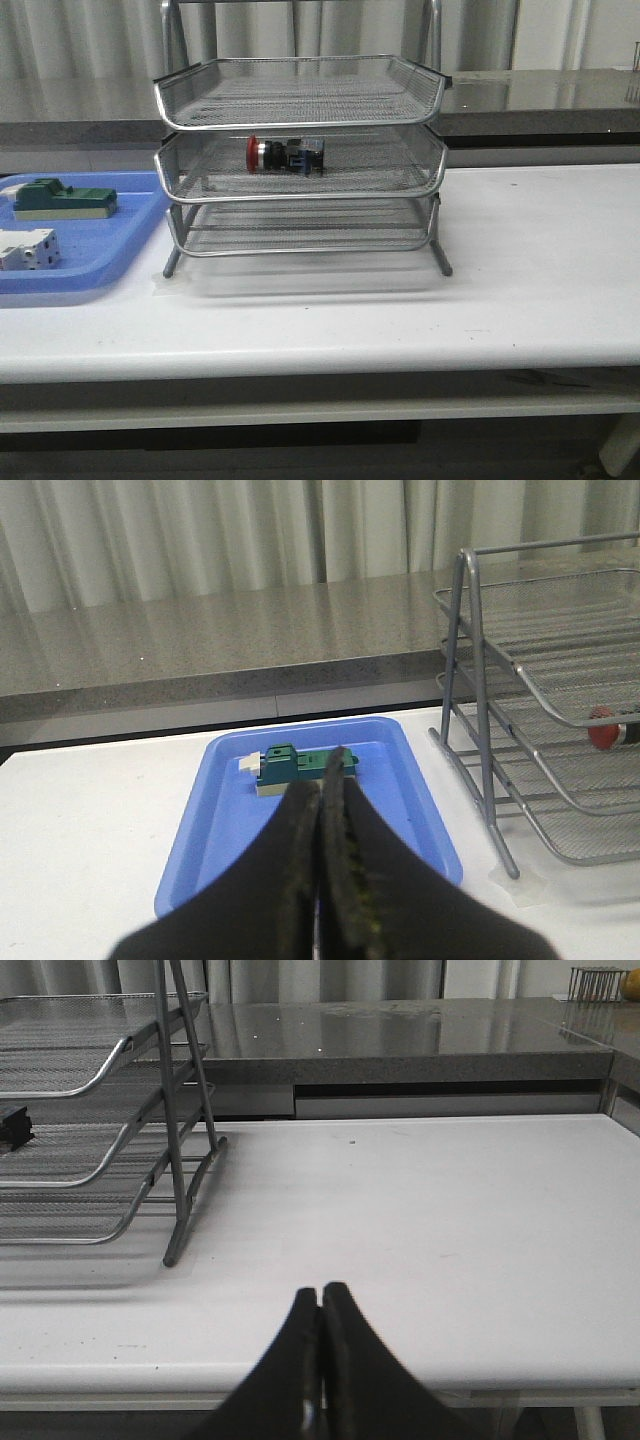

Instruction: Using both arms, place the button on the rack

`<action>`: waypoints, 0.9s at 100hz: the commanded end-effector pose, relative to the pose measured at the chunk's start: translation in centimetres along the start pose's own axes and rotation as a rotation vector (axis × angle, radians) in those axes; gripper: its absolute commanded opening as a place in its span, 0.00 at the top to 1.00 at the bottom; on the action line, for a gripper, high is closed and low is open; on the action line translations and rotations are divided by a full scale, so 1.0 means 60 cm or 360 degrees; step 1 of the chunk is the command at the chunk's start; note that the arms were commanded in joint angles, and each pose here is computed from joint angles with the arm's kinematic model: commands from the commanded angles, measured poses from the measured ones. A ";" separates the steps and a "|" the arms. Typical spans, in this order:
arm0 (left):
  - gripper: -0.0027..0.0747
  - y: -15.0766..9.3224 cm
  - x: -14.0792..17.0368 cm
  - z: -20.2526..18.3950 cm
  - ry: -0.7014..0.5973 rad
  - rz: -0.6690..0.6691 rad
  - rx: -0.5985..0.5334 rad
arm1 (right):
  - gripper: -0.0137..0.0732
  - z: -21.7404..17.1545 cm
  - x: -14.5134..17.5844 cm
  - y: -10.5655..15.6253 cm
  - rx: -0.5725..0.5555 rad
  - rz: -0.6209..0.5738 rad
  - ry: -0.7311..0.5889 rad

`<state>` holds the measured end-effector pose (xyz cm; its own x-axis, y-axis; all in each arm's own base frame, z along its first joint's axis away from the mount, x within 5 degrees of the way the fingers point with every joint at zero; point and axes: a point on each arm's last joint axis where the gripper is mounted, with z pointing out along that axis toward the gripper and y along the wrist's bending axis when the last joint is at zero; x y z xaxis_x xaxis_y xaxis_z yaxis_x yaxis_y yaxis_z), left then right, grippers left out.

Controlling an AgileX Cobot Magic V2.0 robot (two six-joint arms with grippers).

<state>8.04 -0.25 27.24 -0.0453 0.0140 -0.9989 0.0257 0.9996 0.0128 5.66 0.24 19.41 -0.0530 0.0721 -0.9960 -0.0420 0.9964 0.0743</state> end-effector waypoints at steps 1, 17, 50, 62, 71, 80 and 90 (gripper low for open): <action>0.99 0.006 -0.020 -0.002 -0.0156 -0.0038 -0.0066 | 0.91 -0.003 -0.013 0.001 -0.0010 -0.0001 -0.0157; 0.99 0.007 0.002 -0.011 -0.0159 -0.0075 -0.0073 | 0.91 -0.003 -0.013 0.001 -0.0010 -0.0001 -0.0157; 0.99 0.005 0.071 -0.028 -0.0179 -0.0085 -0.0072 | 0.91 -0.003 -0.013 0.001 -0.0010 -0.0001 -0.0157; 0.99 0.004 0.096 -0.030 -0.0162 -0.0099 -0.0071 | 0.91 -0.003 -0.013 0.001 -0.0010 -0.0001 -0.0157; 0.99 0.004 0.109 -0.031 -0.0161 -0.0106 -0.0071 | 0.91 -0.003 -0.013 0.001 -0.0010 -0.0001 -0.0157; 0.99 0.004 0.118 -0.033 -0.0189 -0.0105 -0.0070 | 0.91 -0.003 -0.013 0.001 -0.0010 -0.0001 -0.0157; 0.99 0.004 0.116 -0.037 -0.0232 -0.0079 -0.0071 | 0.91 -0.003 -0.013 0.001 -0.0010 -0.0001 -0.0157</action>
<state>5.63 0.13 20.53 0.0144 -0.0364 -0.9992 -0.0220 0.9991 -0.0367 5.66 0.24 19.43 -0.0510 0.0722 -0.9961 -0.0422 0.9963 0.0743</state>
